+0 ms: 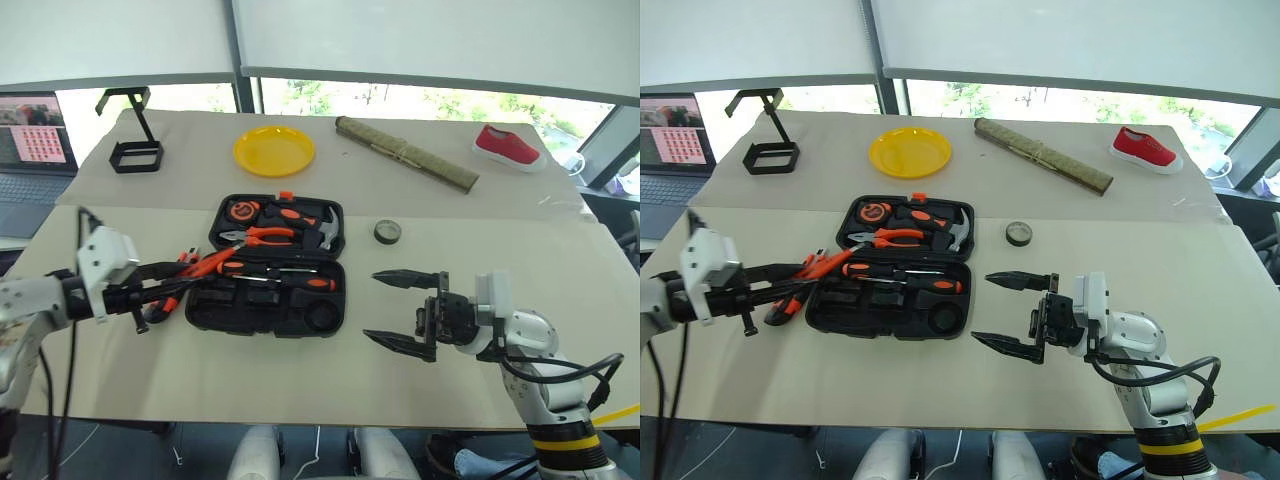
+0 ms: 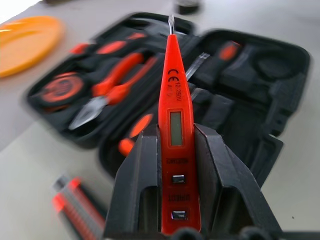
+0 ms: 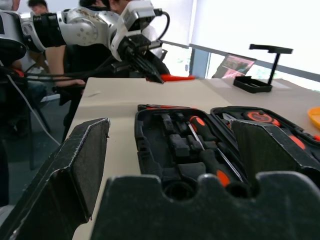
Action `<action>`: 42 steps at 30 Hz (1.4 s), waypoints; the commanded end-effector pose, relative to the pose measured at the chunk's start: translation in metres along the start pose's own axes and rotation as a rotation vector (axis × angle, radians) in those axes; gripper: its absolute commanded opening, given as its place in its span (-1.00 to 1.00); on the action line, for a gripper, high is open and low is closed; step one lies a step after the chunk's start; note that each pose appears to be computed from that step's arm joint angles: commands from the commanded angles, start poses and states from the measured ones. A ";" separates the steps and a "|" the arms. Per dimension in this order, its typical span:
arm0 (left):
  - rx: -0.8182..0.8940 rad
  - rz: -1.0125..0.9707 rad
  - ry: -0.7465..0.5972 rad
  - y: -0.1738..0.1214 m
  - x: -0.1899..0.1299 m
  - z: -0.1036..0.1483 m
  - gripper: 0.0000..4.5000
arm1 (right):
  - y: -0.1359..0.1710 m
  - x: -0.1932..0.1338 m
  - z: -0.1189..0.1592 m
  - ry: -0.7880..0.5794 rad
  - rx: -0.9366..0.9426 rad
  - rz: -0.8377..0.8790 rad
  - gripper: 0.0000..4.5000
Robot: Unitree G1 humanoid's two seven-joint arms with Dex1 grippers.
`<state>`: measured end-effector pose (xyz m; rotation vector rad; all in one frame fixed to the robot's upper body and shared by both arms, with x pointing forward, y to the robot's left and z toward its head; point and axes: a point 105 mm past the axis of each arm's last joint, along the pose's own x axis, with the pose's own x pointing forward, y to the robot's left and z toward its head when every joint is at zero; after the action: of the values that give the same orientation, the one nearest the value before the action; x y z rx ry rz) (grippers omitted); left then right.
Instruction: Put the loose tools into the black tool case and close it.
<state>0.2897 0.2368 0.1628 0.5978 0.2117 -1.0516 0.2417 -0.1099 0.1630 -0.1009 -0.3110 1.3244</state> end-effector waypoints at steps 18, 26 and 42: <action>0.286 -0.312 0.221 0.011 0.051 -0.025 -0.79 | 0.009 0.007 0.012 -0.005 -0.051 -0.028 1.00; 0.283 -0.345 0.296 0.013 0.040 -0.035 -0.79 | 0.006 0.007 0.009 0.003 -0.061 -0.037 1.00; 0.206 -0.371 0.451 0.007 0.048 -0.052 -0.79 | 0.005 0.009 0.008 0.001 -0.063 -0.036 1.00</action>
<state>0.3333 0.2192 0.1251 1.0367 0.4884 -1.3086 0.2371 -0.1021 0.1615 -0.1208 -0.2985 1.2795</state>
